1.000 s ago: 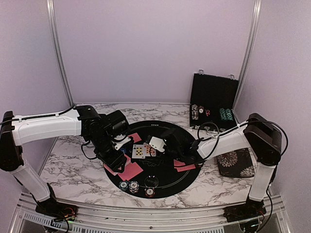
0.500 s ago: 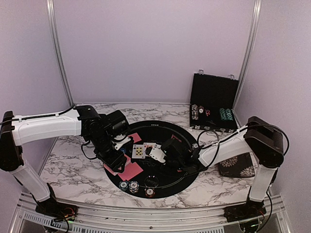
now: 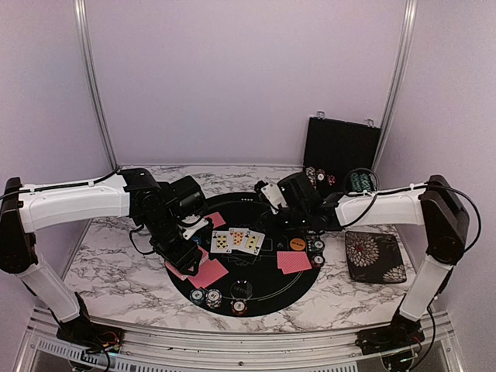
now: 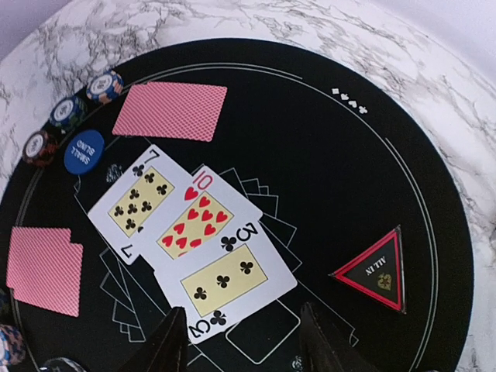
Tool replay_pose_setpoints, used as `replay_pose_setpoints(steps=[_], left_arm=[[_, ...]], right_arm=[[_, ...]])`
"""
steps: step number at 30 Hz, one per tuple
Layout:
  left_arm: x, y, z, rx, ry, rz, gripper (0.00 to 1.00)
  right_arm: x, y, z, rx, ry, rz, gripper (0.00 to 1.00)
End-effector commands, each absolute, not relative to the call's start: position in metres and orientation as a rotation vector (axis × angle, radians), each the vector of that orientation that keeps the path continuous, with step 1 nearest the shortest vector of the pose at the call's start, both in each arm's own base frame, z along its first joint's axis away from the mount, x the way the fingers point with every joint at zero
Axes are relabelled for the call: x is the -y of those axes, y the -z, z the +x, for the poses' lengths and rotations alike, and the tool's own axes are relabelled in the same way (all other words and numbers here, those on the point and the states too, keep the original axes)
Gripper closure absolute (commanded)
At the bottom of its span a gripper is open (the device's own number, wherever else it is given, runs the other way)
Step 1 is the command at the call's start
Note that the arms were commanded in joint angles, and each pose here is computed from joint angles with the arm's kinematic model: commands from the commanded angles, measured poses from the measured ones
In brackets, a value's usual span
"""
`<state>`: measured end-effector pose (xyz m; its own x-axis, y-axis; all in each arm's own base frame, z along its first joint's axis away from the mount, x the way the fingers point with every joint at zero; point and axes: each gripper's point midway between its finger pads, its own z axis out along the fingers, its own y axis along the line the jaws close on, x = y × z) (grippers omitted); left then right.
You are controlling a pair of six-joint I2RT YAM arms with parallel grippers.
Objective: Distribute texas hold em gaming equipment
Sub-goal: Flop the poker card in the community card area, then move the poker card to the community card area.
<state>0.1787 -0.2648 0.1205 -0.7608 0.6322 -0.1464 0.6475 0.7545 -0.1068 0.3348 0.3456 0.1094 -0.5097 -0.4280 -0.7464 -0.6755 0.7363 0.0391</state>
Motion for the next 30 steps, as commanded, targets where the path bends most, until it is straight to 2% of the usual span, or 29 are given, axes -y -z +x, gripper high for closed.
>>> replay_pose_setpoints(steps=[1, 6, 12, 30], left_arm=[[0.264, -0.128, 0.179, -2.826, 0.241, 1.035, 0.49], [0.264, -0.127, 0.179, -2.827, 0.243, 1.037, 0.49], [0.264, -0.127, 0.179, -2.827, 0.243, 1.038, 0.49], [0.264, -0.129, 0.179, -2.822, 0.244, 1.037, 0.49]], right_arm=[[-0.349, -0.104, 0.325, -2.396, -0.692, -0.618, 0.51], [-0.349, -0.098, 0.322, -2.451, -0.899, -0.495, 0.43], [-0.351, -0.084, 0.317, -2.487, -1.038, -0.422, 0.42], [-0.339, -0.037, 0.346, -2.554, -0.915, -0.253, 0.41]])
